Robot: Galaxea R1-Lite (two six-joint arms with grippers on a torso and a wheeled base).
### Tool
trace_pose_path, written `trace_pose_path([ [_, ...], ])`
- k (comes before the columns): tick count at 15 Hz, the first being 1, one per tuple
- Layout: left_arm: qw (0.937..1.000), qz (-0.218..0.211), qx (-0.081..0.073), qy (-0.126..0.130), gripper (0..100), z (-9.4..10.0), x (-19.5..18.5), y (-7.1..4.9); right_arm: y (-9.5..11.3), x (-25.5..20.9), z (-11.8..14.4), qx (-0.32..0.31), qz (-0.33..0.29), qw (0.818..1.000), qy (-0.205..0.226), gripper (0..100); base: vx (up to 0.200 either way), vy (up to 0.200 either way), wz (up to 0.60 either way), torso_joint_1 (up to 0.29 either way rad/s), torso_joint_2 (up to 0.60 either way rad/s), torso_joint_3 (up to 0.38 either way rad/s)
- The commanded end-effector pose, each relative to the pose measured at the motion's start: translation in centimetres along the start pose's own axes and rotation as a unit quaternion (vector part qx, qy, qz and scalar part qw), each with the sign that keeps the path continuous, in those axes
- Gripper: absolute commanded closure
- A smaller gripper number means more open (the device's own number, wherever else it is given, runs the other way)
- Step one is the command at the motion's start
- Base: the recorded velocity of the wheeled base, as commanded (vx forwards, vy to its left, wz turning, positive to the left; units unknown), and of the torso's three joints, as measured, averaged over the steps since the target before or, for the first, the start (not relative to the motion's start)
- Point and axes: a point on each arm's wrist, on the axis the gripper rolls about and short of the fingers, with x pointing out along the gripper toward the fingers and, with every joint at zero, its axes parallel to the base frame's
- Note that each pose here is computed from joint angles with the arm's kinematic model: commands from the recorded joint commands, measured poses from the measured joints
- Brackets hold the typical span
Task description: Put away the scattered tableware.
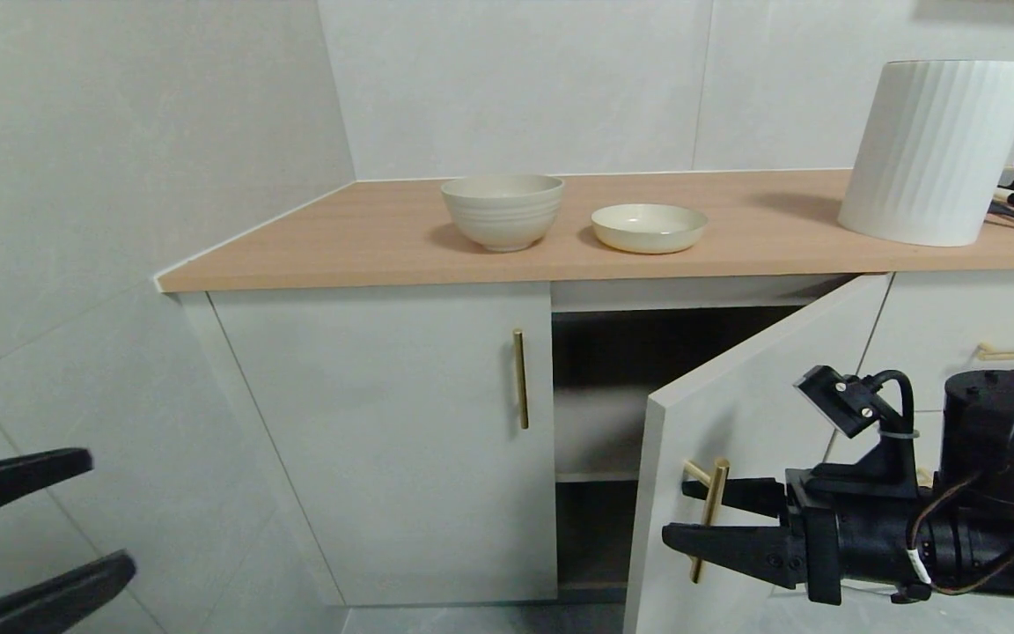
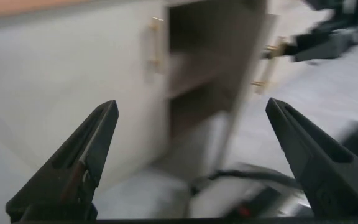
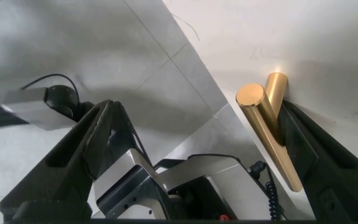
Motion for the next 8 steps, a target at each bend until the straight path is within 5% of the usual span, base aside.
trace_pose_path([
  [1, 0.9947, -0.056, -0.046, 0.073, 0, 0.7, 6.3, 3.1, 0.0, 0.0, -0.1, 0.003, -0.001, 1.0, 0.002, 0, 0.0, 0.0, 0.0, 0.0, 0.0, 0.0],
  [5, 0.9852, -0.107, -0.055, 0.122, 0, -0.9, 13.8, 4.9, 0.0, 0.0, -0.1, 0.003, 0.0, 1.0, 0.003, 0, 0.0, 0.0, 0.0, 0.0, 0.0, 0.0],
  [8, 0.9793, -0.134, -0.063, 0.139, 0, -2.5, 18.1, 5.0, 0.0, 0.0, -0.1, 0.003, 0.0, 1.0, 0.003, 0, 0.0, 0.0, 0.0, 0.0, 0.0, 0.0],
])
